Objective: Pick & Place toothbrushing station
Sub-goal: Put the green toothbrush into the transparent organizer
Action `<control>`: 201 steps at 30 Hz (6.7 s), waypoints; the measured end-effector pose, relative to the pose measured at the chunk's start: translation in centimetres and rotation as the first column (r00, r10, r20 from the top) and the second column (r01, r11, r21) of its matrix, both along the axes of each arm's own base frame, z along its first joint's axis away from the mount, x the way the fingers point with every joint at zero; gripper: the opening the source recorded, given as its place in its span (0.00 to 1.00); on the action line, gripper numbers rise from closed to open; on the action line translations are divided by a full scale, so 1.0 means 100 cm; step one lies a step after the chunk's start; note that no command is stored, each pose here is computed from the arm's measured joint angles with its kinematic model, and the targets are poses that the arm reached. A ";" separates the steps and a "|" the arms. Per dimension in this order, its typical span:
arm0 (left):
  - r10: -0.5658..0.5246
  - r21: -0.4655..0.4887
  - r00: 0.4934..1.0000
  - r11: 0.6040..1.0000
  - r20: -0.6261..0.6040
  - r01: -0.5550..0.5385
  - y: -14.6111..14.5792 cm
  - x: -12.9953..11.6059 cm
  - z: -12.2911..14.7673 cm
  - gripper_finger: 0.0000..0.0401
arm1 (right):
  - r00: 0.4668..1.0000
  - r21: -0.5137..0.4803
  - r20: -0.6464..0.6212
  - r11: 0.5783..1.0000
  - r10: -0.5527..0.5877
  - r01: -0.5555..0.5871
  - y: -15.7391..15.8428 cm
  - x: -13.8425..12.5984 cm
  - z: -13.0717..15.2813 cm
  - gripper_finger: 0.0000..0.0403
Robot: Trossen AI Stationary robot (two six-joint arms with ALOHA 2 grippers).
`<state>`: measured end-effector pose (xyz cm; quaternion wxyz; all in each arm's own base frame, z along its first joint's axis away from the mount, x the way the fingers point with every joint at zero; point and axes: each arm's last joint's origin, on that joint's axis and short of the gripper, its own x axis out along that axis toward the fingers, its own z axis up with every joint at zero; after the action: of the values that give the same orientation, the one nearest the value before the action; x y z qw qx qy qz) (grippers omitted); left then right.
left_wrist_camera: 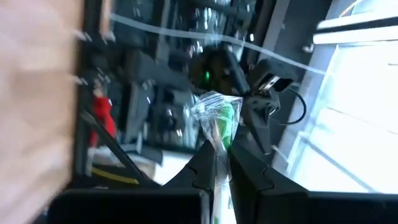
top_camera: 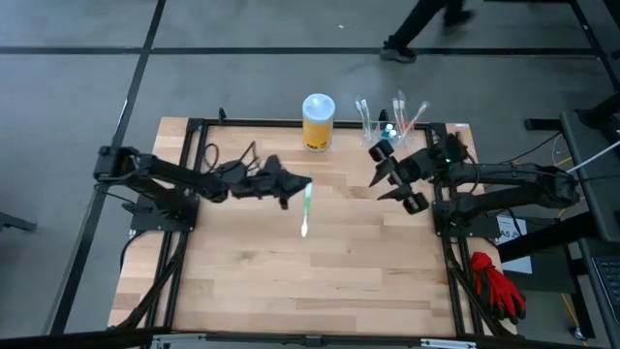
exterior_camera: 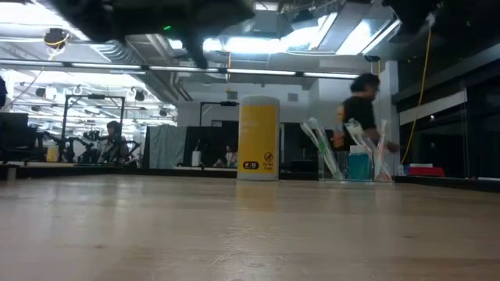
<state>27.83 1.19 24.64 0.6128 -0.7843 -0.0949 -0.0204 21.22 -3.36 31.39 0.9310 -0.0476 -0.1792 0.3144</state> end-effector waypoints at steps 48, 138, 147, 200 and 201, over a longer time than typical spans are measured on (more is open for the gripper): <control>-0.358 0.113 0.932 0.925 -0.054 0.362 0.047 0.107 0.038 0.04 | 0.911 -0.852 0.024 0.468 -0.412 0.234 0.113 0.064 0.060 0.38; 0.266 0.968 0.936 0.167 -0.229 0.189 -0.050 -0.031 0.160 0.01 | 0.434 0.068 -0.039 0.431 -0.900 0.900 -0.087 -0.011 -0.003 0.03; 0.596 0.954 0.747 0.233 -0.294 0.190 -0.077 -0.051 0.148 0.01 | 0.148 0.221 -0.160 0.111 -0.976 0.969 -0.102 -0.036 -0.049 0.03; 0.155 0.974 0.962 0.042 -0.227 0.223 -0.013 -0.076 -0.064 0.01 | 0.310 0.093 -0.192 0.298 -0.931 0.950 -0.172 -0.043 -0.152 0.03; 0.137 0.977 0.968 0.043 -0.212 0.208 -0.006 -0.080 -0.065 0.01 | 0.320 0.101 -0.193 0.305 -0.928 0.947 -0.172 -0.043 -0.151 0.03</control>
<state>19.80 0.58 18.09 0.9894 -0.1392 0.0424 0.0027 16.87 -20.57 16.26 0.9470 -0.0359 -0.1017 -0.3027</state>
